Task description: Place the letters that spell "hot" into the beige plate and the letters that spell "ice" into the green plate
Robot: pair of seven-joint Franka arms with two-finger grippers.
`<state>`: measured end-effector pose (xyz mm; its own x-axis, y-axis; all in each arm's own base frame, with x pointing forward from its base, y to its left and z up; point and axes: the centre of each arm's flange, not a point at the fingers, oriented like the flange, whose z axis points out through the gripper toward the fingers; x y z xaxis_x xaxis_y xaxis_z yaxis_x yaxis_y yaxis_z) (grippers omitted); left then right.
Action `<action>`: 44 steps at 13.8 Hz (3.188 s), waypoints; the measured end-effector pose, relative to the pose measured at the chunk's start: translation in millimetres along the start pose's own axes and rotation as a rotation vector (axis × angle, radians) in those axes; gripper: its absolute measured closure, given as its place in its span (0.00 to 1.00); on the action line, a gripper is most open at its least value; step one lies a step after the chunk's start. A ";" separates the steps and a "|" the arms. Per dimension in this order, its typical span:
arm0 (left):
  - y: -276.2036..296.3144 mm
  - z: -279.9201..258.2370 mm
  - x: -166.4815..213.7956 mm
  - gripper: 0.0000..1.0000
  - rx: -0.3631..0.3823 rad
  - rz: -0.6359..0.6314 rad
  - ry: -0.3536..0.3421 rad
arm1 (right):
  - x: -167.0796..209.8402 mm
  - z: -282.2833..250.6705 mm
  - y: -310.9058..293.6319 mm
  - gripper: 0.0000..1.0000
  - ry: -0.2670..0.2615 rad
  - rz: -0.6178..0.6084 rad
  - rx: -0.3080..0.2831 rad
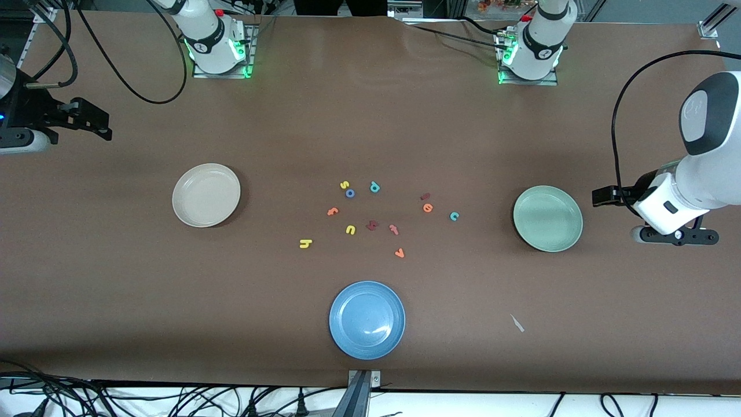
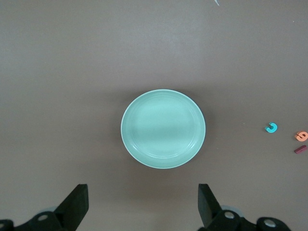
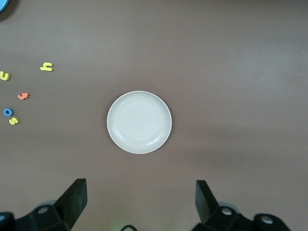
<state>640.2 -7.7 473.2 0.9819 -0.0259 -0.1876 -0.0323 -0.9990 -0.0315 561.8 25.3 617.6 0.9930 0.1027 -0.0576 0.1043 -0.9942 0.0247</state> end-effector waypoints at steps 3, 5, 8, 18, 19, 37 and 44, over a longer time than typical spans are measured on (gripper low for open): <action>0.8 0.0 0.0 0.00 -0.001 0.001 0.000 | 0.1 -0.1 0.0 0.00 0.001 0.000 0.000; 2.2 0.0 0.0 0.00 -0.014 0.000 0.000 | 0.1 -0.1 0.0 0.00 0.001 0.000 0.000; 3.3 0.0 0.0 0.00 -0.022 0.000 0.000 | 0.2 -0.2 -0.1 0.00 0.002 0.000 0.000; 8.5 -0.1 0.1 0.00 -0.023 0.008 0.000 | 0.5 0.7 -1.4 0.00 -0.001 -0.001 0.006; 10.6 -0.2 0.1 0.00 -0.024 0.009 0.000 | 0.9 1.6 -1.6 0.00 -0.003 -0.001 0.009; 241.4 193.6 36.9 0.00 -0.074 -0.647 -0.084 | 10.6 20.9 0.2 0.00 -0.042 0.004 0.014; 261.7 272.5 7.0 0.10 -0.110 -0.743 -0.060 | 10.9 25.8 -38.0 0.00 -0.070 -0.066 0.012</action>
<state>587.8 -259.2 196.2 0.7258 0.6555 -0.2086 0.6568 -0.7505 -0.0734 567.3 63.4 590.3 0.9778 0.1659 -0.1278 0.1682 -0.9857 0.0068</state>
